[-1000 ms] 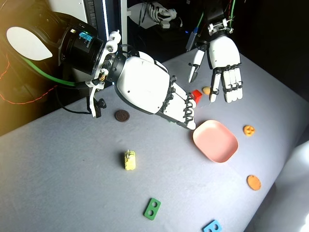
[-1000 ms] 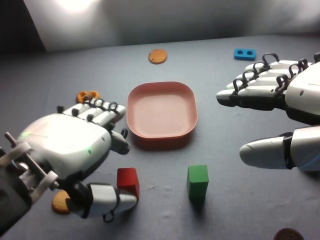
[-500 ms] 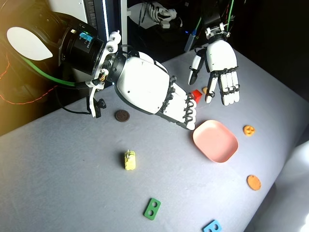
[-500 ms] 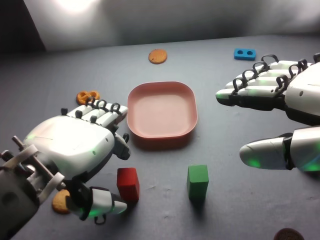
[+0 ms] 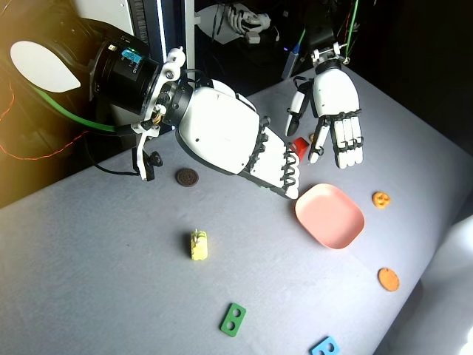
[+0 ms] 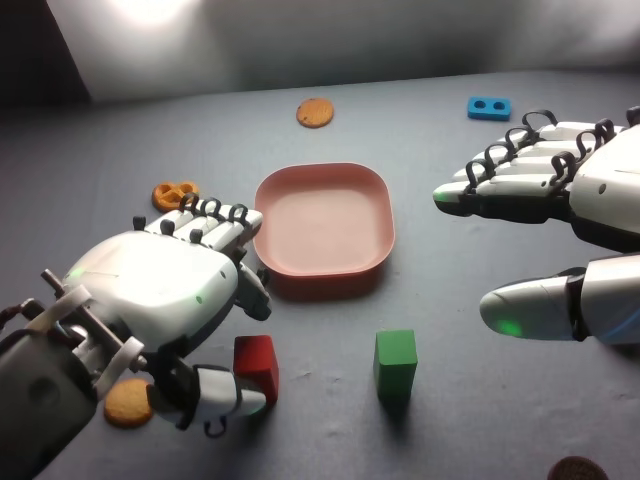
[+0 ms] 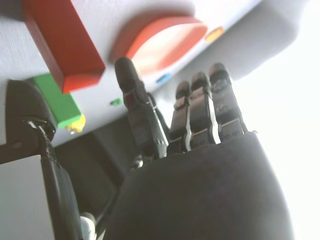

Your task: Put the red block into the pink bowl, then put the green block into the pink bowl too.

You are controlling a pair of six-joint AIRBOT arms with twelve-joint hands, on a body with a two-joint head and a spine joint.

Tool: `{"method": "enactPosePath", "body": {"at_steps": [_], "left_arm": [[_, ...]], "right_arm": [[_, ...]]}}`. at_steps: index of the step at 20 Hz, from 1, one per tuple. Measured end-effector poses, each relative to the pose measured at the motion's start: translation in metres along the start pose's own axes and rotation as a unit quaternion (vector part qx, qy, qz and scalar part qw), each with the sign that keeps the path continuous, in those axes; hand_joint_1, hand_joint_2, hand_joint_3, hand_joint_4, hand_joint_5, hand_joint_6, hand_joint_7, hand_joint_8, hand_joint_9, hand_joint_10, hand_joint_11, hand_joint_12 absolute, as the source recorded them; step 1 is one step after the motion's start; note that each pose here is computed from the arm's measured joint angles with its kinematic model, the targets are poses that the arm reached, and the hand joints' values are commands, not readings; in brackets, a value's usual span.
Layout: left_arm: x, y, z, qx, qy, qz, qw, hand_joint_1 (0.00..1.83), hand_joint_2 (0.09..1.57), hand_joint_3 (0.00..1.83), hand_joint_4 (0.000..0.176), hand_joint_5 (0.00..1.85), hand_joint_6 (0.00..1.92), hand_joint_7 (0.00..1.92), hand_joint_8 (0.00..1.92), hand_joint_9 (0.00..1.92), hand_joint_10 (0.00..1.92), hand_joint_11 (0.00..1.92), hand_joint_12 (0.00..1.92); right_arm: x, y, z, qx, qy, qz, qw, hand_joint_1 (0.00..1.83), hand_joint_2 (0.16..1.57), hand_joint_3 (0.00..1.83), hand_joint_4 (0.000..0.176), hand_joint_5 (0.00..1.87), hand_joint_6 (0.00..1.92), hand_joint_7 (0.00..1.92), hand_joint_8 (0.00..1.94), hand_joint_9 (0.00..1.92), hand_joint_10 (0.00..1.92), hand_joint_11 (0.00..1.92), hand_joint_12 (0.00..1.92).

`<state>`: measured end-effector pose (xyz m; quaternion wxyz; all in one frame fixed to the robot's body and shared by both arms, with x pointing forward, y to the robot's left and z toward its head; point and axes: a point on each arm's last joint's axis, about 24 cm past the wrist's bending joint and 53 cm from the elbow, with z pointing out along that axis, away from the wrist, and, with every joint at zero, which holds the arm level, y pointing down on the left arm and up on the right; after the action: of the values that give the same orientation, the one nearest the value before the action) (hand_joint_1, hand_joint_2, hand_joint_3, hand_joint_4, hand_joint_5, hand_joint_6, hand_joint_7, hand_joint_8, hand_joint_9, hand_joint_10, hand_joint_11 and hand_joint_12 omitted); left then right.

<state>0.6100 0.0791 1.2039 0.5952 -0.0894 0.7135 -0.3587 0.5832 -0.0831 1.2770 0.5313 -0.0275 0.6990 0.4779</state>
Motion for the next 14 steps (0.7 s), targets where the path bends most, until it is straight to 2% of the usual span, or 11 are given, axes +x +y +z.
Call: {"method": "enactPosePath", "body": {"at_steps": [1, 3, 4, 6, 7, 8, 10, 11, 12, 13, 14], "left_arm": [[-0.0008, 0.0021, 0.0011, -0.002, -0.001, -0.001, 1.0, 0.88, 0.98, 0.0, 0.069, 0.83, 0.03, 0.0, 0.0, 0.0, 0.0, 0.0, 0.0], [-0.0016, 0.0034, 0.0019, -0.003, -0.003, -0.004, 1.0, 0.87, 0.99, 0.01, 0.074, 0.8, 0.01, 0.0, 0.0, 0.0, 0.0, 0.0, 0.0], [-0.0027, 0.0056, 0.0032, -0.004, -0.004, -0.004, 1.0, 0.91, 0.98, 0.0, 0.05, 0.82, 0.02, 0.0, 0.0, 0.0, 0.0, 0.0, 0.0], [-0.0053, 0.0093, 0.0046, -0.008, -0.008, -0.003, 0.9999, 0.9, 0.99, 0.0, 0.053, 0.82, 0.01, 0.0, 0.0, 0.0, 0.0, 0.0, 0.0], [-0.0049, 0.0101, 0.0058, -0.008, -0.008, -0.004, 0.9999, 0.9, 0.98, 0.0, 0.046, 0.82, 0.01, 0.0, 0.0, 0.0, 0.0, 0.0, 0.0], [-0.0046, 0.0101, 0.0063, -0.009, -0.009, -0.006, 0.9999, 0.9, 0.98, 0.0, 0.045, 0.82, 0.01, 0.0, 0.0, 0.0, 0.0, 0.0, 0.0], [-0.002, 0.0089, 0.0065, -0.007, -0.006, -0.007, 0.9999, 0.89, 0.99, 0.0, 0.05, 0.81, 0.0, 0.0, 0.0, 0.0, 0.0, 0.0, 0.0], [-0.0004, 0.0087, 0.0066, -0.007, -0.003, -0.009, 0.9999, 0.85, 1.0, 0.01, 0.072, 0.8, 0.0, 0.0, 0.0, 0.0, 0.0, 0.0, 0.0], [0.0004, 0.0088, 0.0068, -0.008, -0.002, -0.011, 0.9999, 0.9, 0.99, 0.0, 0.045, 0.83, 0.01, 0.0, 0.0, 0.0, 0.0, 0.0, 0.0], [0.0006, 0.0089, 0.0068, -0.008, -0.002, -0.011, 0.9999, 0.9, 0.99, 0.0, 0.045, 0.83, 0.01, 0.0, 0.0, 0.0, 0.0, 0.0, 0.0], [0.0007, 0.0091, 0.0068, -0.009, -0.002, -0.012, 0.9999, 0.88, 1.0, 0.0, 0.062, 0.84, 0.01, 0.0, 0.0, 0.0, 0.0, 0.0, 0.0]], "right_arm": [[-0.0001, 0.0001, 0.0, 0.0, 0.0, 0.0, 1.0, 0.0, 1.19, 0.0, 0.0, 0.23, 0.01, 0.2, 0.01, 0.14, 0.01, 0.0, 0.32], [0.0001, -0.0001, 0.0, 0.0, 0.0, -0.002, 1.0, 0.0, 1.19, 0.0, 0.0, 0.22, 0.0, 0.18, 0.0, 0.12, 0.0, 0.0, 0.26], [0.0001, -0.0001, 0.0, 0.0, 0.0, -0.003, 1.0, 0.0, 1.19, 0.0, 0.0, 0.21, 0.0, 0.18, 0.0, 0.12, 0.0, 0.0, 0.25], [0.0001, -0.0001, 0.0, 0.0, 0.0, -0.005, 1.0, 0.0, 1.19, 0.0, 0.0, 0.23, 0.0, 0.18, 0.0, 0.13, 0.0, 0.0, 0.29], [0.0001, -0.0001, 0.0, 0.0, 0.0, -0.007, 1.0, 0.0, 1.19, 0.0, 0.0, 0.2, 0.0, 0.16, 0.0, 0.1, 0.0, 0.0, 0.22], [0.0002, 0.0004, 0.0003, -0.001, 0.0, -0.007, 1.0, 0.0, 1.19, 0.0, 0.0, 0.21, 0.01, 0.19, 0.01, 0.13, 0.01, 0.0, 0.27], [0.0005, 0.0005, 0.0004, -0.001, 0.0, -0.007, 1.0, 0.0, 1.19, 0.0, 0.0, 0.22, 0.01, 0.2, 0.01, 0.14, 0.01, 0.0, 0.28], [0.0007, 0.0004, 0.0004, -0.001, 0.001, -0.007, 1.0, 0.0, 1.18, 0.0, 0.0, 0.19, 0.0, 0.16, 0.0, 0.11, 0.0, 0.0, 0.2], [0.0007, 0.0004, 0.0004, -0.001, 0.001, -0.007, 1.0, 0.0, 1.18, 0.0, 0.0, 0.21, 0.01, 0.18, 0.01, 0.12, 0.01, 0.0, 0.25], [0.0006, 0.0004, 0.0004, -0.001, 0.001, -0.007, 1.0, 0.0, 1.18, 0.0, 0.0, 0.21, 0.01, 0.18, 0.01, 0.12, 0.01, 0.0, 0.25], [0.0006, 0.0004, 0.0004, -0.001, 0.001, -0.008, 1.0, 0.0, 1.19, 0.0, 0.0, 0.22, 0.01, 0.18, 0.0, 0.12, 0.0, 0.0, 0.25]]}}
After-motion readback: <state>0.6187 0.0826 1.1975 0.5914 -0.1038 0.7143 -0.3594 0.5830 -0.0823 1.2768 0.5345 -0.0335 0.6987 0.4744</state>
